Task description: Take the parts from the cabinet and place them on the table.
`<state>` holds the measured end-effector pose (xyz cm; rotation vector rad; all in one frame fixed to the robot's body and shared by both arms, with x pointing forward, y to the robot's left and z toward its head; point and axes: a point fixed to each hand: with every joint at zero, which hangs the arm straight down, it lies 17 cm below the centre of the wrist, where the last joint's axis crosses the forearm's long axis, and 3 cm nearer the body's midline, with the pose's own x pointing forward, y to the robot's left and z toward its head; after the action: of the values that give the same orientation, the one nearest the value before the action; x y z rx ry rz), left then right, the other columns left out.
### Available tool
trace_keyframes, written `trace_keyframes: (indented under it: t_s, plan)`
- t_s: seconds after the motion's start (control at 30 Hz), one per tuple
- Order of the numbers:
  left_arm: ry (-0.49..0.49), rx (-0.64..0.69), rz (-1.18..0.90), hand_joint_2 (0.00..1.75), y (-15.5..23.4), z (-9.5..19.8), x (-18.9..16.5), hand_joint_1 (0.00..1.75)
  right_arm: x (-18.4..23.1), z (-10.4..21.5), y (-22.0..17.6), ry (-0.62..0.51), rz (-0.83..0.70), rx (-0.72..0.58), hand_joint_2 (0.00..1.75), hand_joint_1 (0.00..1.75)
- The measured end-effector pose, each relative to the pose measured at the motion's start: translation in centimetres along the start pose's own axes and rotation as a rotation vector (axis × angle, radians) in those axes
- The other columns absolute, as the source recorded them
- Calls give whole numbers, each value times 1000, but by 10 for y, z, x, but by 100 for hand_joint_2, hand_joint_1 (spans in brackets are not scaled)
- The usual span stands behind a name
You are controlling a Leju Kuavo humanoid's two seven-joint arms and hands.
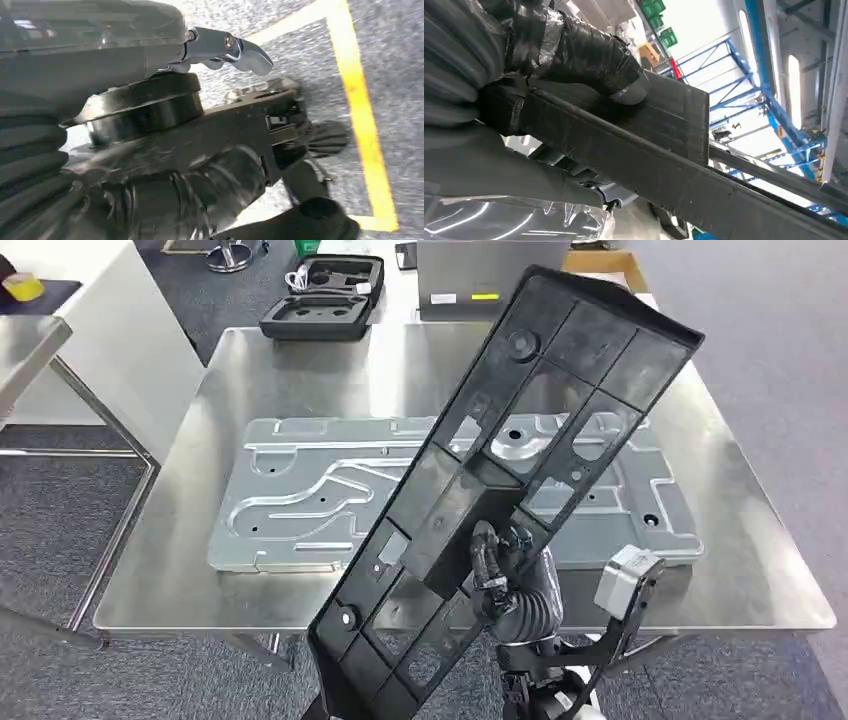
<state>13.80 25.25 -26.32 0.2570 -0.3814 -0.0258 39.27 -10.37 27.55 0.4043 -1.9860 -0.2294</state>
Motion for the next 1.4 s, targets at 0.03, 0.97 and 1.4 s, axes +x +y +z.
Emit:
trace_keyframes:
  t_s: [0.03,0.97,1.4]
  plan:
    - [-1,0,0,175,0,0,1,0,-1,0,-1,0,3,-1,175,175]
    - [-36,-75,-60,175,-19,3,14,0,41,-77,-78,-146,253,-123,175,175]
    - [-77,-83,-58,175,-21,4,21,0,106,-105,-180,-208,995,-336,175,175]
